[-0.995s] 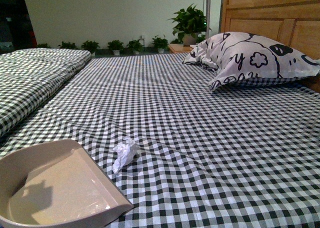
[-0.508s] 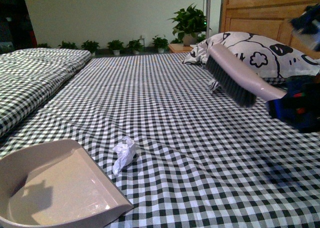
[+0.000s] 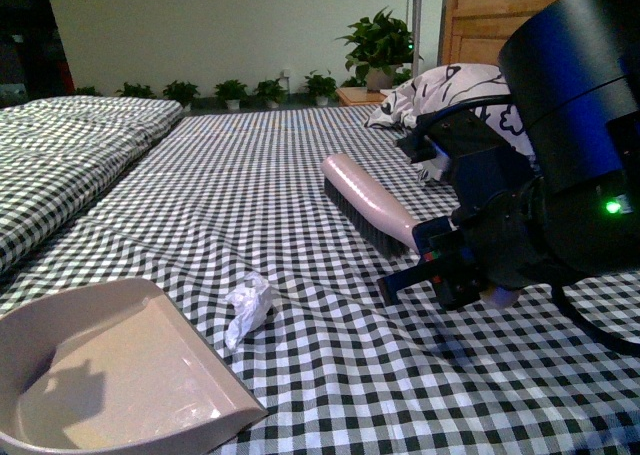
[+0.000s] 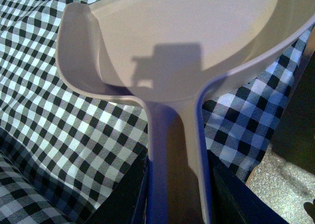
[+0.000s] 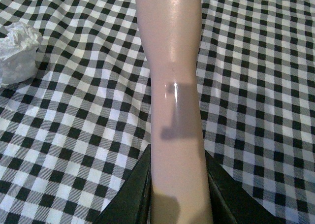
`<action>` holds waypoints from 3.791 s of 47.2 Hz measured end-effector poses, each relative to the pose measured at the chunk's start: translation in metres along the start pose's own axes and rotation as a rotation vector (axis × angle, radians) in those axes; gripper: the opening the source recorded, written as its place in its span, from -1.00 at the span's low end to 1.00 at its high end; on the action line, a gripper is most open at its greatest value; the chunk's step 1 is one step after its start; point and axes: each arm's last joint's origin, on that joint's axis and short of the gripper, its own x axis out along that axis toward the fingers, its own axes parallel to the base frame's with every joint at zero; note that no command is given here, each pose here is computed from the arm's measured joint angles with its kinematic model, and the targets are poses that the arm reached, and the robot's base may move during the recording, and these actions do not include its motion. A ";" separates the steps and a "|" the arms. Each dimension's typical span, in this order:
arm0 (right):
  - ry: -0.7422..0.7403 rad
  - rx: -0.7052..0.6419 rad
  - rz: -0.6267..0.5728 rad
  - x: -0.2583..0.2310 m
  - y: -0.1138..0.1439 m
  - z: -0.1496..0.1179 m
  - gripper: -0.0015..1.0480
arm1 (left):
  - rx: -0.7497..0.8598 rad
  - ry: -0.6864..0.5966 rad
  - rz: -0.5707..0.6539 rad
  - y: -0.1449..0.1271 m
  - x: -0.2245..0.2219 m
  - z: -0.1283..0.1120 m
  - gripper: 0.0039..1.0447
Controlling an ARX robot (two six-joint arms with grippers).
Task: Clean up trash
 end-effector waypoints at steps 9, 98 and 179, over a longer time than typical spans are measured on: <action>0.024 -0.050 0.014 0.009 0.017 -0.005 -0.59 | 0.000 0.000 0.000 0.000 0.000 0.000 -0.45; -0.039 -0.008 -0.045 -0.013 -0.013 -0.020 -0.60 | 0.013 0.000 -0.001 0.000 0.000 0.000 -0.45; -0.651 0.299 -0.259 -0.265 -0.135 0.023 -0.60 | -0.639 -0.405 0.695 -0.020 -0.161 0.116 -0.45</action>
